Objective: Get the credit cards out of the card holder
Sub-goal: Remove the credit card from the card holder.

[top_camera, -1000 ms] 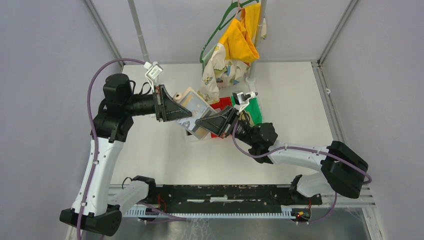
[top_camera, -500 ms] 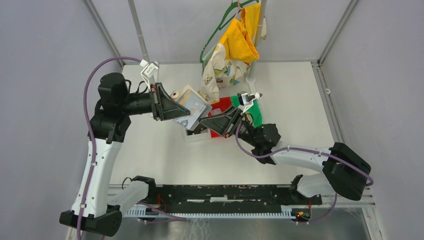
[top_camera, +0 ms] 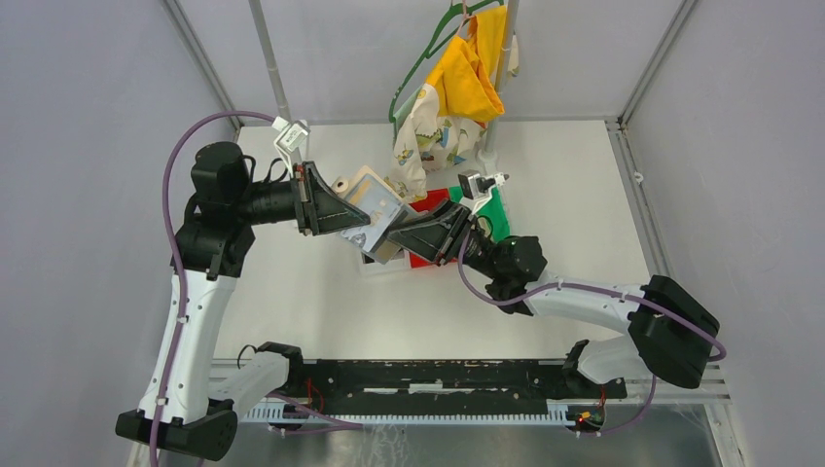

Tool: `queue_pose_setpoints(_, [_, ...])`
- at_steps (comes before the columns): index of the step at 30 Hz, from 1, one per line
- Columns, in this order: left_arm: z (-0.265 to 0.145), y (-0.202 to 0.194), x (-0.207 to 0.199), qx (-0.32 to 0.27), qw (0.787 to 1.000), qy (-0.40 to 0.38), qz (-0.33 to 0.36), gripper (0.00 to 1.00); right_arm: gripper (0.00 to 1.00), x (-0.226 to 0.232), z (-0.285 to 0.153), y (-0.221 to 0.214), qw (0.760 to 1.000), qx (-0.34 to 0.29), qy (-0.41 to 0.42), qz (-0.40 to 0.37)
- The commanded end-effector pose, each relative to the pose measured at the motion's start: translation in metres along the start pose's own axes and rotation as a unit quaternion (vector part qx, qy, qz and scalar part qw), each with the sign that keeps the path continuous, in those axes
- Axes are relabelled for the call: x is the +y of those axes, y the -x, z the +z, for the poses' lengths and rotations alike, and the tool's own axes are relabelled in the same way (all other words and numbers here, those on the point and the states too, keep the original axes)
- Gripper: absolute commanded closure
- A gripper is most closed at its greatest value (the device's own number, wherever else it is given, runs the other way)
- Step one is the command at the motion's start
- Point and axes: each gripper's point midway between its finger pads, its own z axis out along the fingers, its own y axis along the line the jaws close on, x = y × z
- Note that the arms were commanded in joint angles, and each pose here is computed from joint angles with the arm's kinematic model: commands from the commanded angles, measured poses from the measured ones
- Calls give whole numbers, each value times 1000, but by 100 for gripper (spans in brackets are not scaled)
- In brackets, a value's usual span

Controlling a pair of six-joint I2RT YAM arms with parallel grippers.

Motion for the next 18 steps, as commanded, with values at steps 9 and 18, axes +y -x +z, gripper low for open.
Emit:
queue_pose_setpoints(9, [-6,6,-24,-5,999,-25,43,76,57,16,19,9,999,0,33,1])
queue_pose_setpoints(18, [-6,1,-25,0,999,-32,37,71,86,18,33,12,998,-2,53,20])
